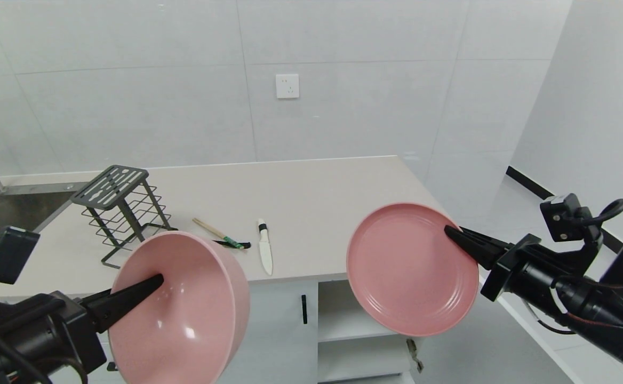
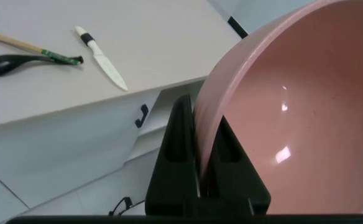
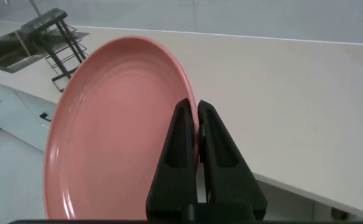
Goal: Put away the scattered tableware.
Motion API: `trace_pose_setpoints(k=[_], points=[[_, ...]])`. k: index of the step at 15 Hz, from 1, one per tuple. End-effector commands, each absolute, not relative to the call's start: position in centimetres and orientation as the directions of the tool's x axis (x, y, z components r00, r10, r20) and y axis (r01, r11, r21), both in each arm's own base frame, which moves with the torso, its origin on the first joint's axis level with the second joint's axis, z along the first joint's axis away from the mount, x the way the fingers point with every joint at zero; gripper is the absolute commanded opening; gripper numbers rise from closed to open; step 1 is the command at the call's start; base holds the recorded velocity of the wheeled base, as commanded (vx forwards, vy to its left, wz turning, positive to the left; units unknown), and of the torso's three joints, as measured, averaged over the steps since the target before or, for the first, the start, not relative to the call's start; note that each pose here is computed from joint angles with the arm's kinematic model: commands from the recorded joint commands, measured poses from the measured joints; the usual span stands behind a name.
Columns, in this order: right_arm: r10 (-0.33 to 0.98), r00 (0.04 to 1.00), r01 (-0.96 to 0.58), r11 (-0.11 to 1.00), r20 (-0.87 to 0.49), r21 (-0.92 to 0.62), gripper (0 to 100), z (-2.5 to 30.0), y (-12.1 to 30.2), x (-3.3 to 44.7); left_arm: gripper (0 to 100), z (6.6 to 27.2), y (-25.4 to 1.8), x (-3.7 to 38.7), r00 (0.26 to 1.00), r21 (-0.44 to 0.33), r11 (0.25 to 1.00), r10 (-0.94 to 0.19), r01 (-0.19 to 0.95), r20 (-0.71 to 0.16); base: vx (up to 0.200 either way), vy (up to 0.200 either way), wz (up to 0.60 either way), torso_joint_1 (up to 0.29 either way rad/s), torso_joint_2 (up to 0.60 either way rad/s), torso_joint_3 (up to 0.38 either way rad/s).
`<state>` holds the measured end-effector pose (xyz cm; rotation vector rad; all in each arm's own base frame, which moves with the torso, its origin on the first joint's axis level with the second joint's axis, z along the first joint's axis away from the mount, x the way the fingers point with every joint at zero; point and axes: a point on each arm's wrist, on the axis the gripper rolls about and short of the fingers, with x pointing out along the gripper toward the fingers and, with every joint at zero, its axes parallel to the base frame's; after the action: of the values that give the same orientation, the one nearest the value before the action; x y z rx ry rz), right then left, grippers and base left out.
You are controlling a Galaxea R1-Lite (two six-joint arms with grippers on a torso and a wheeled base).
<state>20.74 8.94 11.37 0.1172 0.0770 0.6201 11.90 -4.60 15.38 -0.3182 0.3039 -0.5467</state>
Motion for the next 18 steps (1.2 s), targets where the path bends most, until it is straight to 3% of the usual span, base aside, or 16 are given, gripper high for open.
trace_pose_setpoints(k=[1, 18], points=[[0.584, 0.811, -0.575, 0.807, -0.037, 0.133, 0, 11.3, 8.9, 20.7, 0, 15.3, -4.6, 12.0, 0.811, -0.371, 0.81, -0.549, 0.455, -0.204, 0.0, 0.0, 0.0, 0.0, 0.0, 0.0], [0.58, 0.812, -0.569, 0.811, -0.058, 0.138, 0, 10.9, 8.9, 20.8, 0, 14.3, -4.8, 12.5, 0.798, -0.372, 0.818, -0.545, 0.438, -0.257, -0.035, 0.0, 0.0, -0.013, 0.03, 0.015]])
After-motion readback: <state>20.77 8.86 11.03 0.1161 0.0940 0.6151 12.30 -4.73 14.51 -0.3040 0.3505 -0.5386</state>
